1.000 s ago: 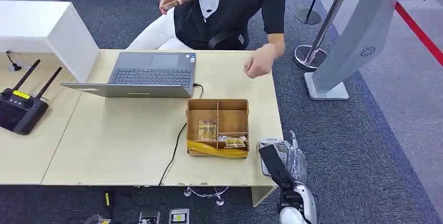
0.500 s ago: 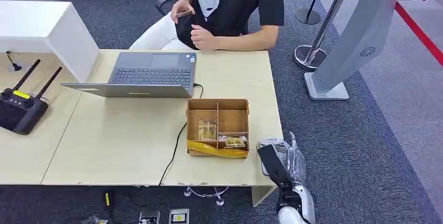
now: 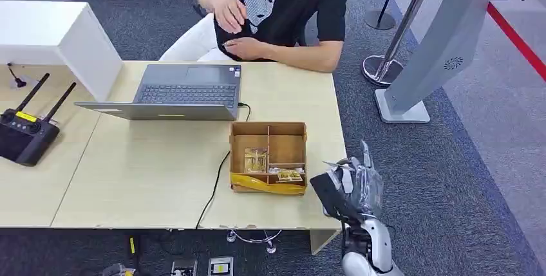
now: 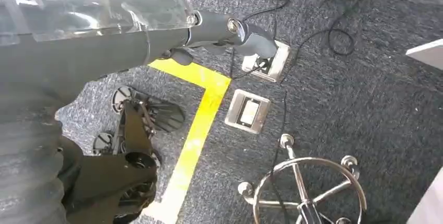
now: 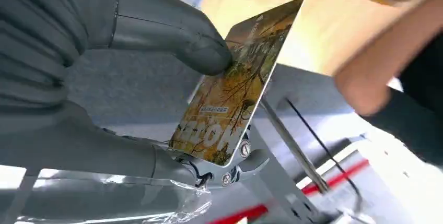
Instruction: Pass the card to the sensor for recognition and then transmit it.
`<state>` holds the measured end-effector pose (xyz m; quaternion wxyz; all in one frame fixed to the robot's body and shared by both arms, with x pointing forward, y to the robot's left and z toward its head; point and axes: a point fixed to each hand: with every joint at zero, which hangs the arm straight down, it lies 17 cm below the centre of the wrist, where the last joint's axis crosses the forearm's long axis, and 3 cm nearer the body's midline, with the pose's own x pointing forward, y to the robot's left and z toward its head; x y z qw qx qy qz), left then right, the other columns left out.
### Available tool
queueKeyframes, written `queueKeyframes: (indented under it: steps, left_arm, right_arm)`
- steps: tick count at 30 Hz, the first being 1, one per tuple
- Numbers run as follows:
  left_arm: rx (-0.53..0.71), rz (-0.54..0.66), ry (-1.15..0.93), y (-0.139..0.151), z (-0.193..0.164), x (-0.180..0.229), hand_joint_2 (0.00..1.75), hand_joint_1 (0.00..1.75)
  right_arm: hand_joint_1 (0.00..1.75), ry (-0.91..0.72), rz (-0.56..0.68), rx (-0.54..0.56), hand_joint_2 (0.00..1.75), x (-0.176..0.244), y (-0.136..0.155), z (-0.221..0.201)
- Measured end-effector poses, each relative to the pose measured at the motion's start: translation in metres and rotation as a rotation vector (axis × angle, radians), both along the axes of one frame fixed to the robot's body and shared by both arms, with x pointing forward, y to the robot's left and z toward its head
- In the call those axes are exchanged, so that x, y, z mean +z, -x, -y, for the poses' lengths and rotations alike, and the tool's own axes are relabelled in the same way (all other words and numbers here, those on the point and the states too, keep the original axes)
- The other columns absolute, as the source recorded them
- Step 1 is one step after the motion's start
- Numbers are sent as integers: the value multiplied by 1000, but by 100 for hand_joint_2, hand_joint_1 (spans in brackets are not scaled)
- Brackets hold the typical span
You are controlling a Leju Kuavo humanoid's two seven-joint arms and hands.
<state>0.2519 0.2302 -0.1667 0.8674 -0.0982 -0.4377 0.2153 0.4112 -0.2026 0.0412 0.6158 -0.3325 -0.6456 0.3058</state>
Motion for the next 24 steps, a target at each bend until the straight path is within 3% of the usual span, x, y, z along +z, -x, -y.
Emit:
queueKeyframes:
  steps: [9, 24]
  left_arm:
    - [-57, 55, 10, -19, 11, 12, 175, 0]
    - [-185, 90, 25, -47, 42, 26, 175, 0]
  right_arm:
    - [175, 24, 170, 141, 175, 87, -21, -39]
    - [175, 42, 204, 261, 175, 143, -61, -89]
